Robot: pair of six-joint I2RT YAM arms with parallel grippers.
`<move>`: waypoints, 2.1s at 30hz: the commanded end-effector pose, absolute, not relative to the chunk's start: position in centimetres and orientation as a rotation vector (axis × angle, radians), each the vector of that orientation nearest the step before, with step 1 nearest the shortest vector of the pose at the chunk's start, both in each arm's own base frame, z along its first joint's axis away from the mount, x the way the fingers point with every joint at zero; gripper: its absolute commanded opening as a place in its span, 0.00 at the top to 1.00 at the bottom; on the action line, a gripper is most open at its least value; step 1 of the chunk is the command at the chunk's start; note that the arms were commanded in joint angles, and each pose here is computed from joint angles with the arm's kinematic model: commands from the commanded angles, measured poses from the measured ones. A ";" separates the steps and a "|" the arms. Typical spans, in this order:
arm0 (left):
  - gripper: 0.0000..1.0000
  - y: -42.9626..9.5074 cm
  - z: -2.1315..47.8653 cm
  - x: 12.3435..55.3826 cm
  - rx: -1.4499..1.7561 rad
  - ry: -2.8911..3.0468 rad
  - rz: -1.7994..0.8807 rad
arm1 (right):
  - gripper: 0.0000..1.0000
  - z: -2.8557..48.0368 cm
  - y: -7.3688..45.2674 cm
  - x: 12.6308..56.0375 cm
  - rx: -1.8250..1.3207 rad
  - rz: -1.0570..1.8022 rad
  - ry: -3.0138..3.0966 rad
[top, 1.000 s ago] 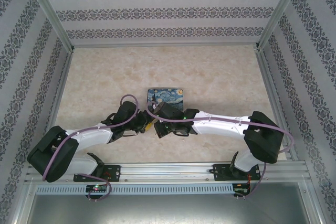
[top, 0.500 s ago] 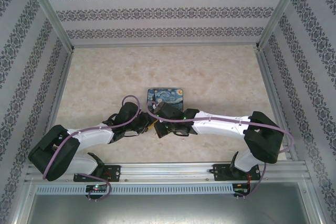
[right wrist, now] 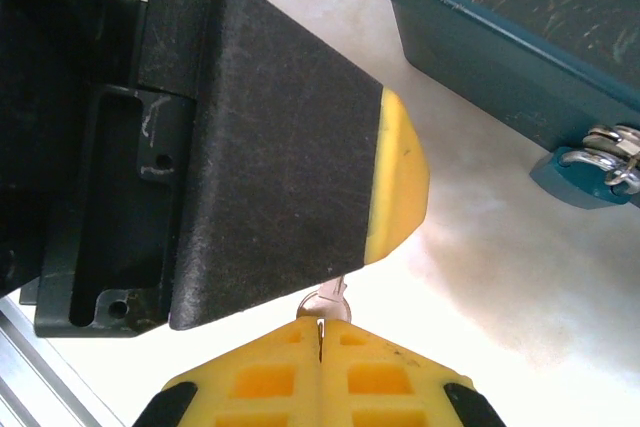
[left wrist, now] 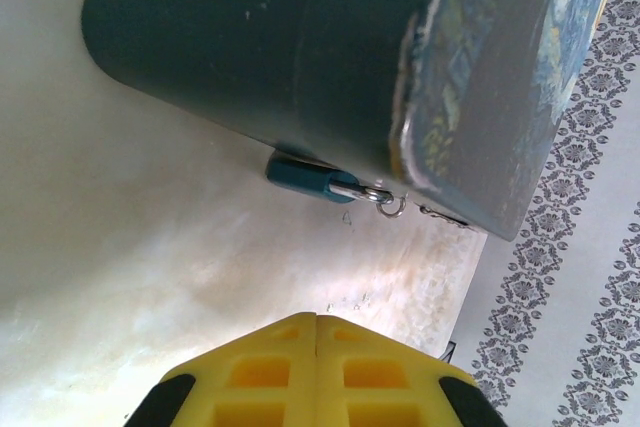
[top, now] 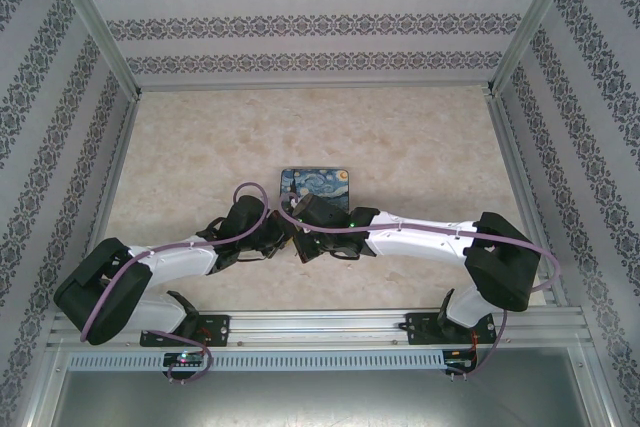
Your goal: Unlock the padlock with the key
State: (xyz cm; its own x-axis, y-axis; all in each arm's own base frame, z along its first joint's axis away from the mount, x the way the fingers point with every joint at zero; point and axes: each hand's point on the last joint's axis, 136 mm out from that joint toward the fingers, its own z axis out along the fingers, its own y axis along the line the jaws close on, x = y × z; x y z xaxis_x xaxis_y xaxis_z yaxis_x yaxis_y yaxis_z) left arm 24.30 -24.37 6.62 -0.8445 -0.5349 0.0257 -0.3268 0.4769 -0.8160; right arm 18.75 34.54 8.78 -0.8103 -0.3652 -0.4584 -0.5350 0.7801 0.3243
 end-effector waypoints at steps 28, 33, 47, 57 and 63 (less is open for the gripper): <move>1.00 -27.5 26.7 35.5 -0.265 1.723 -1.274 | 0.43 26.8 28.5 30.1 0.181 1.586 1.891; 1.00 -27.0 27.1 36.4 -0.396 1.625 -1.356 | 0.44 27.1 28.4 31.1 0.215 1.615 1.824; 1.00 -25.8 27.3 36.7 -0.554 1.535 -1.436 | 0.50 25.8 29.7 33.1 0.296 1.730 1.729; 1.00 -26.4 27.2 37.2 -0.570 1.522 -1.477 | 0.59 25.6 30.2 33.3 0.305 1.779 1.715; 1.00 -26.8 27.0 37.2 -0.571 1.527 -1.474 | 0.64 24.9 30.3 33.2 0.320 1.789 1.728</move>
